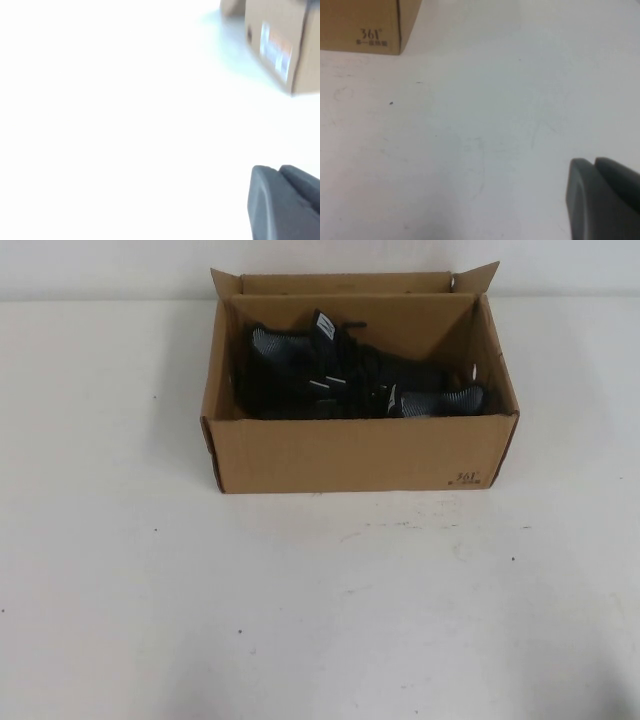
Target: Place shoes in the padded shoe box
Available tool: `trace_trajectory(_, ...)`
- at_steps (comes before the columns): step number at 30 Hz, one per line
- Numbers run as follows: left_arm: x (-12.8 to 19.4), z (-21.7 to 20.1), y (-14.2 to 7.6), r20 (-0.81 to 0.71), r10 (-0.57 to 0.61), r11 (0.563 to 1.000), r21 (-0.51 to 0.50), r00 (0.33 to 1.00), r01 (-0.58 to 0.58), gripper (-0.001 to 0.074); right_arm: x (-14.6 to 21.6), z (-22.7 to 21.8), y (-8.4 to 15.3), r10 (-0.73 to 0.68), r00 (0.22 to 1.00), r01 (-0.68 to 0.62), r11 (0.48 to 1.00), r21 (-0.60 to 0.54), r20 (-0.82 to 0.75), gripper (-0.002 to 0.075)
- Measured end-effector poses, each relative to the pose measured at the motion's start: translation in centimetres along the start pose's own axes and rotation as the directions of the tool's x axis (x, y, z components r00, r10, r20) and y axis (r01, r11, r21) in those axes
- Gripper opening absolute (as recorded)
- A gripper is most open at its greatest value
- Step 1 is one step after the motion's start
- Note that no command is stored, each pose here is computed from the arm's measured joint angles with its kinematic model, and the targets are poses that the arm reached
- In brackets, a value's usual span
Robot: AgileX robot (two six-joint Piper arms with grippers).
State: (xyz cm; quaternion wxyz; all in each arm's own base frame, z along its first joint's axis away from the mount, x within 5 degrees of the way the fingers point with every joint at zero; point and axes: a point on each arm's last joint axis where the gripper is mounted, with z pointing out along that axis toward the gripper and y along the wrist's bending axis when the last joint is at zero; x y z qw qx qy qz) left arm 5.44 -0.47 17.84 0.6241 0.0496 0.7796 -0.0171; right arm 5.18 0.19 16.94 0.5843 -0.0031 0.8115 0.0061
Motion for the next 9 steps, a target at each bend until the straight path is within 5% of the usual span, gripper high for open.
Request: trace_trajectory(9,0.7,-0.02,-0.01,-0.075,-0.025,1.0,-0.001,0.997,0.025,-0.0004,0.0,0.0,0.0,0.0,1.0,0.0,1.0,0.0,0.0,-0.0008)
